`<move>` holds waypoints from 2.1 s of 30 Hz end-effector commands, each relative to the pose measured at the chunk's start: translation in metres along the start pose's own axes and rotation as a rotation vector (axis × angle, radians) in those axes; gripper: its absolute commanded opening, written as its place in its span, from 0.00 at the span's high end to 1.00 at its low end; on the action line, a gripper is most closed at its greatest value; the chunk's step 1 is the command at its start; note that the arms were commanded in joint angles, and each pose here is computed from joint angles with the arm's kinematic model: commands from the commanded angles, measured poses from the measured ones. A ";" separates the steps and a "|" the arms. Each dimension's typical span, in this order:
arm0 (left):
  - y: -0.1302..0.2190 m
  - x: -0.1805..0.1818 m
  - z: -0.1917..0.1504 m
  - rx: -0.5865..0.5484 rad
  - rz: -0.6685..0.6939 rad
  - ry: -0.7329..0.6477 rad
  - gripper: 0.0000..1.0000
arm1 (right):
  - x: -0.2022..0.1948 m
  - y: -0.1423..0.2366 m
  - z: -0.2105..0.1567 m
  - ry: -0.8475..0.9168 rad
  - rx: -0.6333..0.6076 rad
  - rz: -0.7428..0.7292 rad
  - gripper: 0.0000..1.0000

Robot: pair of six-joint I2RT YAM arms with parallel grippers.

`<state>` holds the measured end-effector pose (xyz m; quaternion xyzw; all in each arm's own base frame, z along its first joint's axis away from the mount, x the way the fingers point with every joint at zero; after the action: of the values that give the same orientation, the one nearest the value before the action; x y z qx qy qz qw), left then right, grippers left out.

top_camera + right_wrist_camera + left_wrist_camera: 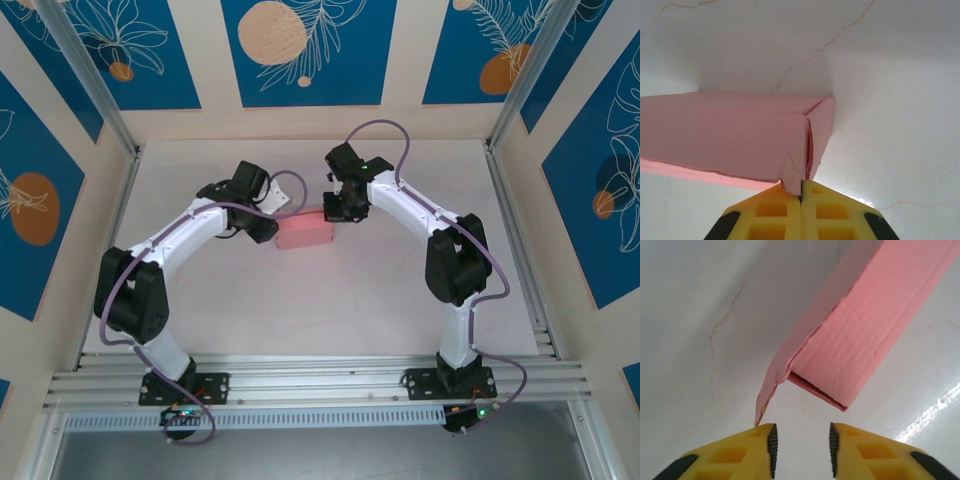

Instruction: Fold the paper box

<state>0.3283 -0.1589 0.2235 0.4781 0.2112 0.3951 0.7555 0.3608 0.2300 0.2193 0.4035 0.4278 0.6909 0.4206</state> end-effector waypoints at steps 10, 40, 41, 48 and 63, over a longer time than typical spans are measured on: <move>0.018 0.017 0.009 -0.064 0.138 0.034 0.47 | 0.003 -0.007 -0.004 0.010 0.051 -0.005 1.00; 0.009 0.014 0.027 -0.074 -0.032 0.158 1.00 | 0.012 -0.006 -0.004 0.038 0.043 -0.007 1.00; 0.010 0.014 0.027 -0.072 -0.043 0.173 1.00 | 0.012 -0.006 -0.004 0.040 0.043 -0.009 1.00; 0.016 0.015 0.031 -0.085 -0.167 0.307 1.00 | 0.015 -0.011 -0.005 0.062 0.055 -0.042 1.00; 0.008 0.023 0.019 -0.051 -0.212 0.395 1.00 | 0.024 -0.006 0.000 0.059 0.015 -0.004 0.79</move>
<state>0.3531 -0.1506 0.2510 0.3410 0.3715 0.4156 0.7570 0.3564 0.2459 0.2177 0.3764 0.4506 0.6887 0.4255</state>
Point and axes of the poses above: each hand's point on the last joint's axis, 136 mm out from that joint toward the fingers, its own y axis back along the fingers, its own x axis along the line the jaws close on, z = x × y, the point moved 10 cm from there along y, back along the fingers, and after that the axes turned 9 degrees about y, right-handed, at the moved point
